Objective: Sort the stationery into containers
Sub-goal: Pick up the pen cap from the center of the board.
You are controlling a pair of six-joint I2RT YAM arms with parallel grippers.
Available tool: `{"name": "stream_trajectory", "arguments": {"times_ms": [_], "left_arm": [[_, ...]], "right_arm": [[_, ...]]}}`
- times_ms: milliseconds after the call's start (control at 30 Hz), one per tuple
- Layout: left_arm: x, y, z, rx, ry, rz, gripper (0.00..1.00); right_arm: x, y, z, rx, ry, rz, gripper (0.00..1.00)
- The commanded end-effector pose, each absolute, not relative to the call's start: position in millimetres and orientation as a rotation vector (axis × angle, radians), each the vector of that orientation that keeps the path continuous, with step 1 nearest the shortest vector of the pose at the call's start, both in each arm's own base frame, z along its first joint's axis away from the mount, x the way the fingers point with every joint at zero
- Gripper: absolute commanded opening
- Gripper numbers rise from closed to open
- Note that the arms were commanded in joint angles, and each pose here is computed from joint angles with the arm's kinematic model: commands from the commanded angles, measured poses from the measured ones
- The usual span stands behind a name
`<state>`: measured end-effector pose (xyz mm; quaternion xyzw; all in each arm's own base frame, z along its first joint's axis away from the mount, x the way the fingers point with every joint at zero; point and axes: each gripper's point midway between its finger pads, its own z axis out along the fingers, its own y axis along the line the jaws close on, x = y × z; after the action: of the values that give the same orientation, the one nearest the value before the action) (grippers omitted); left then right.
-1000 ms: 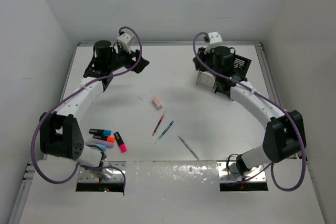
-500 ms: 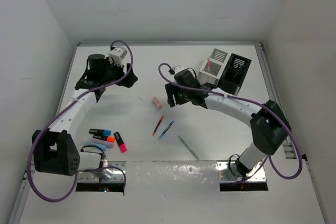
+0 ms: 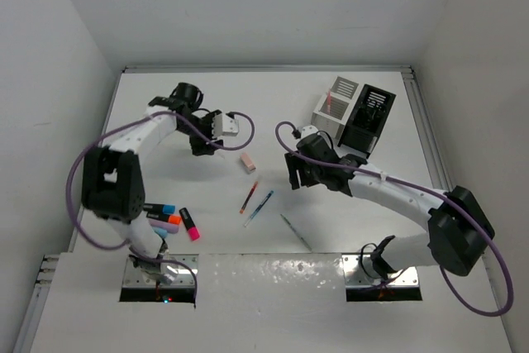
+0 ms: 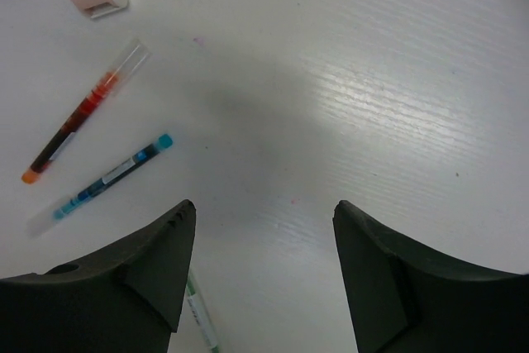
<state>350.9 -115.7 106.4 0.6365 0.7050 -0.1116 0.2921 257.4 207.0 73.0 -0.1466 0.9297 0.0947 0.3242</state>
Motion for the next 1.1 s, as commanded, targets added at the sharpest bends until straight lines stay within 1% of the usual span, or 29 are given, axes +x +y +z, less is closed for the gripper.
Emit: {"name": "stream_trajectory", "arguments": {"times_ms": [0, 33, 100, 133, 267, 533, 633, 667, 833, 933, 1033, 1067], "left_arm": [[334, -121, 95, 2.047, 1.765, -0.463, 0.59], [341, -123, 101, 2.055, 1.767, -0.467, 0.59], [345, -126, 91, 2.087, 1.765, -0.474, 0.60], [354, -130, 90, 2.110, 1.715, -0.424, 0.61], [359, -128, 67, 2.203, 1.695, -0.305, 0.61], [365, -134, 37, 2.266, 1.696, -0.357, 0.59], [365, -137, 24, 2.274, 1.708, -0.378, 0.56], [365, -139, 22, 2.272, 1.715, -0.378, 0.54], [370, -143, 12, 2.245, 1.729, -0.379, 0.53], [369, -144, 8, 2.255, 1.737, -0.375, 0.44], [365, -143, 3, 2.266, 1.750, -0.376, 0.41], [365, -143, 2, 2.256, 1.766, -0.376, 0.37]], "right_arm": [[259, 203, 88, -0.362, 2.366, 0.234, 0.67], [258, 202, 87, -0.363, 2.361, 0.234, 0.67], [254, 198, 83, -0.365, 2.354, 0.230, 0.67], [253, 195, 85, -0.361, 2.344, 0.234, 0.66], [245, 185, 77, -0.350, 2.347, 0.209, 0.67], [240, 173, 75, -0.314, 2.341, 0.183, 0.67], [240, 172, 76, -0.300, 2.337, 0.182, 0.67], [240, 171, 76, -0.299, 2.339, 0.180, 0.67], [237, 169, 74, -0.297, 2.353, 0.170, 0.67], [238, 167, 77, -0.291, 2.345, 0.160, 0.67], [239, 165, 80, -0.290, 2.330, 0.147, 0.67], [241, 163, 81, -0.288, 2.324, 0.138, 0.67]]}}
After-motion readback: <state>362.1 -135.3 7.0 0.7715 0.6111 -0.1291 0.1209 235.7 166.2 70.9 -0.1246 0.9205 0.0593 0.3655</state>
